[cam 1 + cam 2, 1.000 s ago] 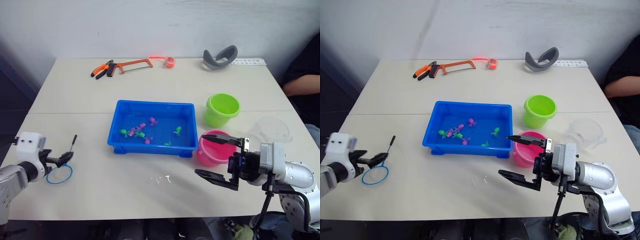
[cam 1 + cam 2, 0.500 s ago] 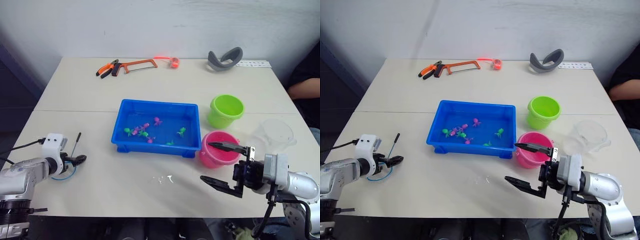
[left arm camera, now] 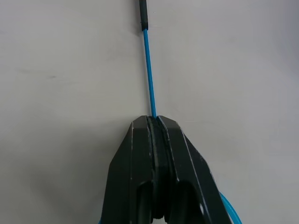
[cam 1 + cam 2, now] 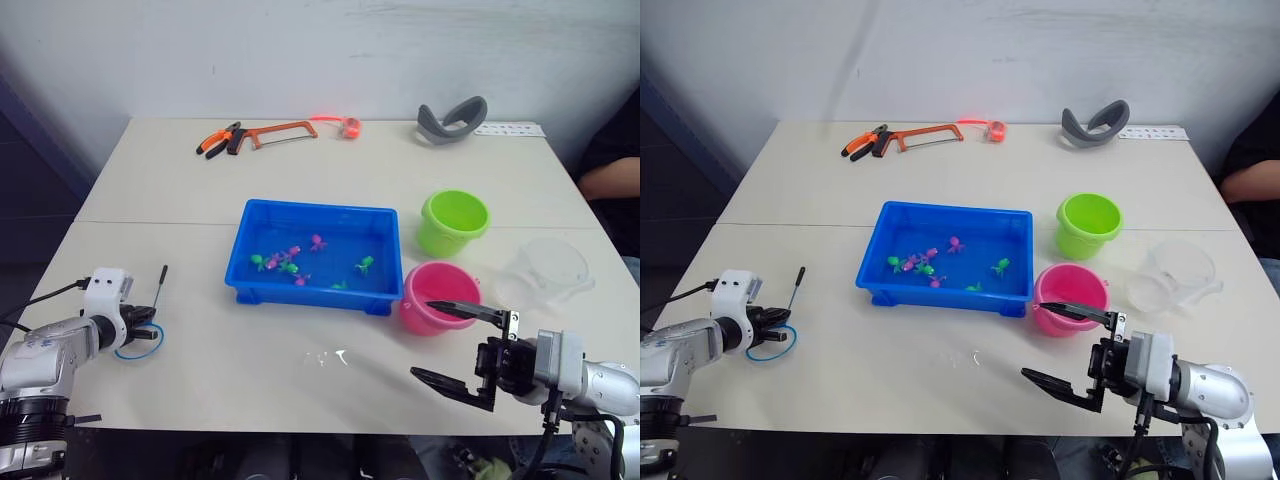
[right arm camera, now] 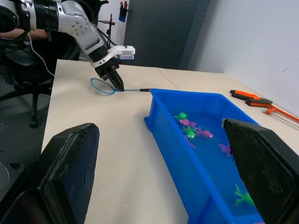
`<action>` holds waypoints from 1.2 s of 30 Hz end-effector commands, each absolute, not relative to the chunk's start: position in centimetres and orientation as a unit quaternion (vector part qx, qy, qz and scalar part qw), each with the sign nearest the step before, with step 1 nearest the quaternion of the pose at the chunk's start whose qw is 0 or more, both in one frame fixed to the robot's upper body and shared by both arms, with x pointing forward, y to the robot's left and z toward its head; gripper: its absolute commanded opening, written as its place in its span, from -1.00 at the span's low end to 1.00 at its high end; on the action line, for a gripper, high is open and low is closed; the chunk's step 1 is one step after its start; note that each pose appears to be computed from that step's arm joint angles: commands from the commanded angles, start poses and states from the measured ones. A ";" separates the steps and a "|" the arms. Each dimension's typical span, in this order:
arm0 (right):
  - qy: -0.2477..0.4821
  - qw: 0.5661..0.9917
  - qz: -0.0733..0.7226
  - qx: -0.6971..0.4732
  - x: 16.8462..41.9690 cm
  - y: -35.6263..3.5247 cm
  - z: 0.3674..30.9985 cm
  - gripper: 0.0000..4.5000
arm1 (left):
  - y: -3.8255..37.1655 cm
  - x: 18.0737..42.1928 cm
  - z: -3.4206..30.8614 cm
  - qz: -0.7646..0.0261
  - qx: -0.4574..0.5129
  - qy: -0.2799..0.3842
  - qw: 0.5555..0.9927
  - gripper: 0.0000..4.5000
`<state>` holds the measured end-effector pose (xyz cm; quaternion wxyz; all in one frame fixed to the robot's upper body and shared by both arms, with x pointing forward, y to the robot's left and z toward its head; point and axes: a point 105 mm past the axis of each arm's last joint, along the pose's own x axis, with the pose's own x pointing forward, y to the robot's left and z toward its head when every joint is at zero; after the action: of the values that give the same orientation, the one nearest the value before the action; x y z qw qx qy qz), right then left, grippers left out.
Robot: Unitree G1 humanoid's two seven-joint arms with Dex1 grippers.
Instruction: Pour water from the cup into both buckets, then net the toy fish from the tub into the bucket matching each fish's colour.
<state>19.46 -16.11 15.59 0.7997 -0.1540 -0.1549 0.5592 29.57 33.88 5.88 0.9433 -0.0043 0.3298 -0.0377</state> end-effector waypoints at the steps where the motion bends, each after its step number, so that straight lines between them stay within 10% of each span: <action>1: -0.171 0.796 0.559 -0.156 18.9 -16.4 16.4 1.00 | 34.3 30.0 9.6 -0.073 -0.020 0.245 0.966 -0.97; 11: -0.117 0.783 0.602 -0.109 19.8 -14.1 19.8 1.00 | 28.5 27.4 21.3 -0.402 0.145 0.068 0.902 -0.97; 18: 0.013 0.791 0.605 -0.090 22.9 -10.7 22.4 1.00 | 18.5 25.2 22.5 -0.633 0.229 0.120 0.730 -0.97; 26: 0.124 0.765 0.628 -0.068 23.4 -8.4 23.2 1.00 | 11.5 25.3 21.7 -0.708 0.293 0.148 0.625 -0.97; 36: 0.171 0.760 0.624 -0.055 23.3 -7.4 22.3 1.00 | 9.6 26.4 22.0 -0.703 0.289 0.151 0.632 -0.97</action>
<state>23.48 -7.74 21.53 0.7572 -0.0603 0.1881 0.6227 26.00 9.69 21.44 0.6224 0.2765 0.1584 -0.7149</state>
